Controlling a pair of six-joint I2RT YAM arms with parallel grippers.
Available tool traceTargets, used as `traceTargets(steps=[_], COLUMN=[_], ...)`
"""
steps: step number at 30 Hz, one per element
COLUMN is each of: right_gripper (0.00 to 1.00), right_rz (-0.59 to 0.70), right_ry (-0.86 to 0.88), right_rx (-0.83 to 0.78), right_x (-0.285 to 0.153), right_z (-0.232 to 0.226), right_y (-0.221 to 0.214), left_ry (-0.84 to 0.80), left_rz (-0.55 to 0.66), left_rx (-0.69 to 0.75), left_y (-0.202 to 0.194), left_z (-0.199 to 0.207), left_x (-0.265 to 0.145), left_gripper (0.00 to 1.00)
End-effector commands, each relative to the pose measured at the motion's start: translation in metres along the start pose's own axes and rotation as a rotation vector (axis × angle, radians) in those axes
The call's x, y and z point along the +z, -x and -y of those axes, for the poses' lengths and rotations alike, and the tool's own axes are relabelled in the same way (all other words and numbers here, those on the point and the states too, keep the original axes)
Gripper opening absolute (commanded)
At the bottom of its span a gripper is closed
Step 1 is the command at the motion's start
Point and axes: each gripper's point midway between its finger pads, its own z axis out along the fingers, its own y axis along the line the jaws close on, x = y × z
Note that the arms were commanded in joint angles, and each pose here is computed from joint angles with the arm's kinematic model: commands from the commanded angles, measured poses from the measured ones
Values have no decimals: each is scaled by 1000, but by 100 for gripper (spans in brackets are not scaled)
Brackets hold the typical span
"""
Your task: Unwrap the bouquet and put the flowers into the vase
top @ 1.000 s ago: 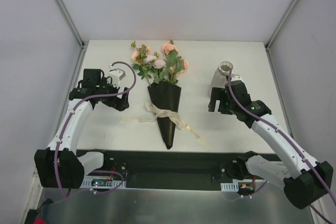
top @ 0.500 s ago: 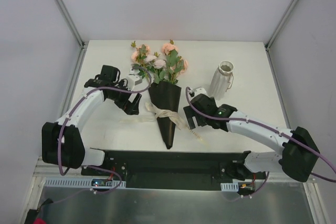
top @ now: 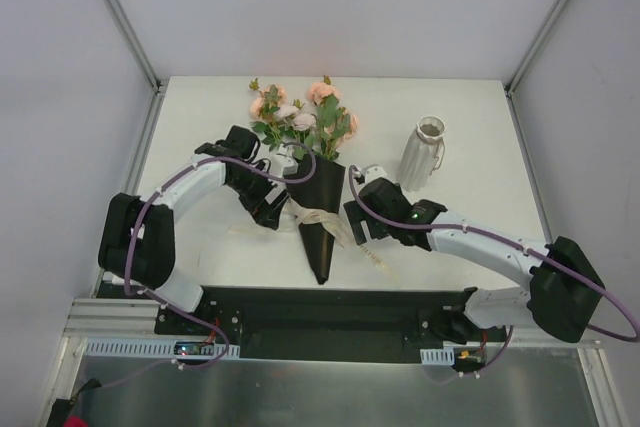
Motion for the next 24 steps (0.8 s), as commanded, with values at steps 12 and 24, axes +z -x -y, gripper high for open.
traceTargets(steps=[12,24], right_gripper=[91,87], right_rz=[41,60], right_ry=[16,18], right_rx=[68,85], right_x=[-11,-11], right_z=[3,4], right_y=[-5,-6], left_ry=[-65,62], left_rz=[-66,-48], left_rx=[166,270], left_y=[-1,6], left_z=[25,14], left_x=[34,49], left_gripper=[85,35])
